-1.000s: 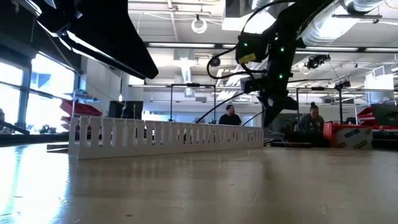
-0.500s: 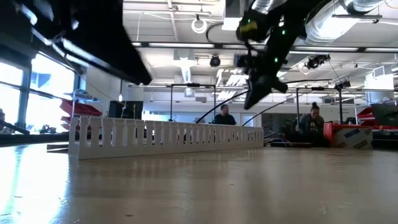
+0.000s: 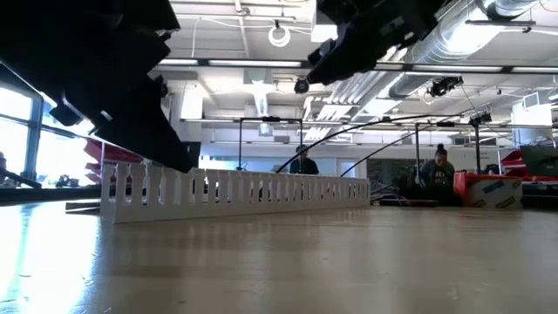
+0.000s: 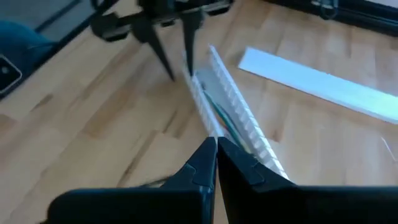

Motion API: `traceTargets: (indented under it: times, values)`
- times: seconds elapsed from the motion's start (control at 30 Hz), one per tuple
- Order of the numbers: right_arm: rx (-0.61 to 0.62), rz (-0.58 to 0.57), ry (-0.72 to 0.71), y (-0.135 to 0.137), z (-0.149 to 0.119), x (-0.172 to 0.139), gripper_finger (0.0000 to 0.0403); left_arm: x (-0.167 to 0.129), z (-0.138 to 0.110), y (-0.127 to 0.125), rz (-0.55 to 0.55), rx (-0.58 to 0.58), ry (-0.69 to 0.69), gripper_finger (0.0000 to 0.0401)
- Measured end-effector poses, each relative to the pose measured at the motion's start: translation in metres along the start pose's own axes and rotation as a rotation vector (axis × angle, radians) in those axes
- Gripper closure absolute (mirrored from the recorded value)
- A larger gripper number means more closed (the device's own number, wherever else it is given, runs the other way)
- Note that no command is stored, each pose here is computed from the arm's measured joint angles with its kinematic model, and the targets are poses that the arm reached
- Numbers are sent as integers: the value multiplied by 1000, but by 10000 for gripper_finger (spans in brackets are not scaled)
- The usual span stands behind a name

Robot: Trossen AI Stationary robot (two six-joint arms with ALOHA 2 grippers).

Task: Ziptie cables
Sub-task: Close the white cable duct

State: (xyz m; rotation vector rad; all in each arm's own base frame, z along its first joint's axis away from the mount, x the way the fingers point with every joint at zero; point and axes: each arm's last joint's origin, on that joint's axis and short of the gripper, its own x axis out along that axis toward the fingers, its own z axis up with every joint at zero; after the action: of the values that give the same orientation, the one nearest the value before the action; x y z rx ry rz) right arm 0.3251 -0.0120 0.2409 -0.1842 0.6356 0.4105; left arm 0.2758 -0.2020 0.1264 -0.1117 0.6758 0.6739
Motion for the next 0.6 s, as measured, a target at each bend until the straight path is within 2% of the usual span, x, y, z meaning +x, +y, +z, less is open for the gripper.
traceTargets:
  times: [0.2,0.4,0.5,0.6]
  values:
    - [-70,-128,112,44,9,15,403,-21,-22,-3,-54,-12,90,393]
    - [-54,-215,148,65,12,20,403,-49,-33,-7,-77,-62,58,391]
    - [-20,-248,149,71,13,20,403,-65,-30,-12,-93,-81,65,393]
    - [-22,-307,155,78,15,21,403,-81,-25,-11,-60,-91,75,385]
